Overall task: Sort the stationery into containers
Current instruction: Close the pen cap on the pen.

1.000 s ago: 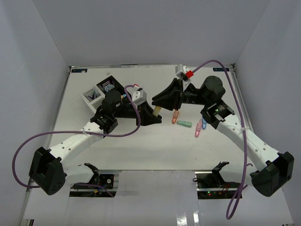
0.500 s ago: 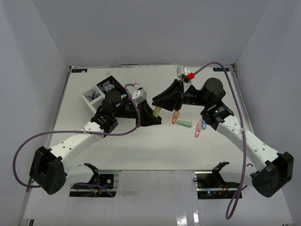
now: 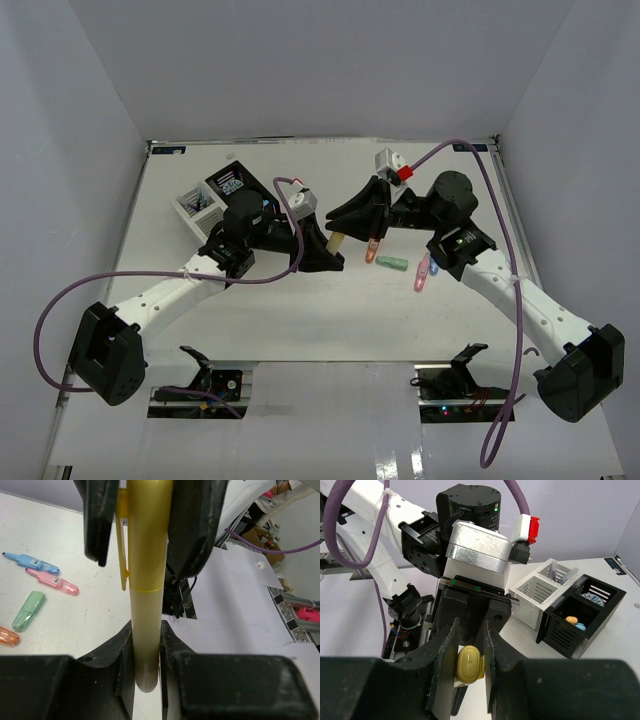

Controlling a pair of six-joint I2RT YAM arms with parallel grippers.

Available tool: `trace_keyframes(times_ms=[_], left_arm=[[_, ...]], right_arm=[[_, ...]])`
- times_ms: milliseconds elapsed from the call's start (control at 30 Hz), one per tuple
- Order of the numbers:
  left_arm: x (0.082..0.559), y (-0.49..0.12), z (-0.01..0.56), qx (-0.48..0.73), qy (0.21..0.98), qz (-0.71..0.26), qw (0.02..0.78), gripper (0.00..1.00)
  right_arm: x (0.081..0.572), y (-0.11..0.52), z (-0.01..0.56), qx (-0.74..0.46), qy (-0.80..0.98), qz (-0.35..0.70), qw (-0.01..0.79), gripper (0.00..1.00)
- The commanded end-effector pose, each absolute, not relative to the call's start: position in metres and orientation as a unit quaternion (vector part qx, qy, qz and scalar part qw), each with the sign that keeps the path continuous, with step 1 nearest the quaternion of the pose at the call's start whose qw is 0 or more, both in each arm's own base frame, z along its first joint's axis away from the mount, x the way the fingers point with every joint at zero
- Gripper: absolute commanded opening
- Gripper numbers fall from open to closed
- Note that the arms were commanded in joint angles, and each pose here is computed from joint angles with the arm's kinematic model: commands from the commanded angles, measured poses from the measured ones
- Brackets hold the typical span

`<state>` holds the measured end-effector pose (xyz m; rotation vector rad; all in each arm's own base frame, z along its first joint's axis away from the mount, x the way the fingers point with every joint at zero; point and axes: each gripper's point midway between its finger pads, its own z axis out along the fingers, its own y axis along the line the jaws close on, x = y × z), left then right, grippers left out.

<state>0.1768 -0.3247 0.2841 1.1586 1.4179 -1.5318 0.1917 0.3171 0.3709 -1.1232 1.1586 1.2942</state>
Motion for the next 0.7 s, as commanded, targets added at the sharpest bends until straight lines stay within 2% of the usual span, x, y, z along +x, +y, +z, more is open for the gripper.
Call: trace_keyframes(times_ms=[0, 267, 667], left_arm=[[0.192, -0.327, 0.368, 0.455, 0.467, -0.583, 0.485, 0.0], [0.205, -0.326, 0.39, 0.444, 0.449, -0.554, 0.542, 0.0], [0.202, -0.323, 0.416, 0.463, 0.418, -0.519, 0.585, 0.0]], right_arm=[[0.158, 0.323, 0.3, -0.498, 0.526, 0.571, 0.386, 0.08], [0.152, 0.329, 0.287, -0.497, 0.536, 0.575, 0.368, 0.08], [0.146, 0.335, 0.273, -0.505, 0.541, 0.576, 0.348, 0.08]])
